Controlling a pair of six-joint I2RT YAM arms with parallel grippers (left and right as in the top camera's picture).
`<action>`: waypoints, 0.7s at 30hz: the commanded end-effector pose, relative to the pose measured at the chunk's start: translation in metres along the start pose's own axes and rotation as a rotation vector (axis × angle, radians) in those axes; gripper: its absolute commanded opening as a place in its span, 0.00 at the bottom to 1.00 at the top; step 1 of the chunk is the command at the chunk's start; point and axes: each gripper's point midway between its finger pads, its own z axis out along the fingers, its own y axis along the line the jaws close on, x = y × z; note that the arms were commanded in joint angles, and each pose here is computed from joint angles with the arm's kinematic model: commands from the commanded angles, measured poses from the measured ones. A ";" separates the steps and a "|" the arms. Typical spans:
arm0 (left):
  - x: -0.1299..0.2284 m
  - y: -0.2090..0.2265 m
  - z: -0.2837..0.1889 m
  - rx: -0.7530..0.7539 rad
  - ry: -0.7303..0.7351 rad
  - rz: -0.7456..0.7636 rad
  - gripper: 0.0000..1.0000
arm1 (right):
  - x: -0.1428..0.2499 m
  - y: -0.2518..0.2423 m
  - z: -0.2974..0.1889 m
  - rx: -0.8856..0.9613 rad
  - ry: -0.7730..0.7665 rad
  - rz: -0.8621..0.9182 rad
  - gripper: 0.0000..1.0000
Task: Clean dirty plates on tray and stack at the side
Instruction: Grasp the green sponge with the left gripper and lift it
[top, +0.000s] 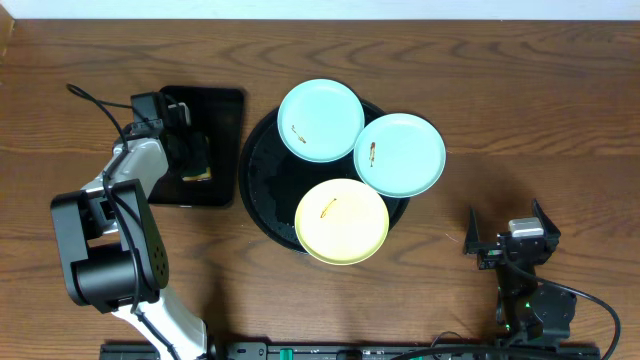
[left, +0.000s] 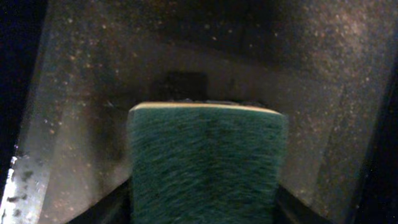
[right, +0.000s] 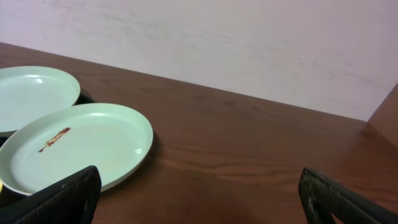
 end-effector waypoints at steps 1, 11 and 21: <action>0.022 0.006 0.013 -0.019 0.059 -0.018 0.44 | 0.001 0.003 0.000 -0.011 0.002 0.017 0.99; -0.019 -0.007 -0.042 0.012 -0.097 -0.001 0.08 | 0.001 0.003 0.000 -0.011 0.002 0.017 0.99; -0.045 -0.026 -0.097 0.076 -0.244 0.050 0.08 | 0.001 0.003 0.000 -0.011 0.002 0.017 0.99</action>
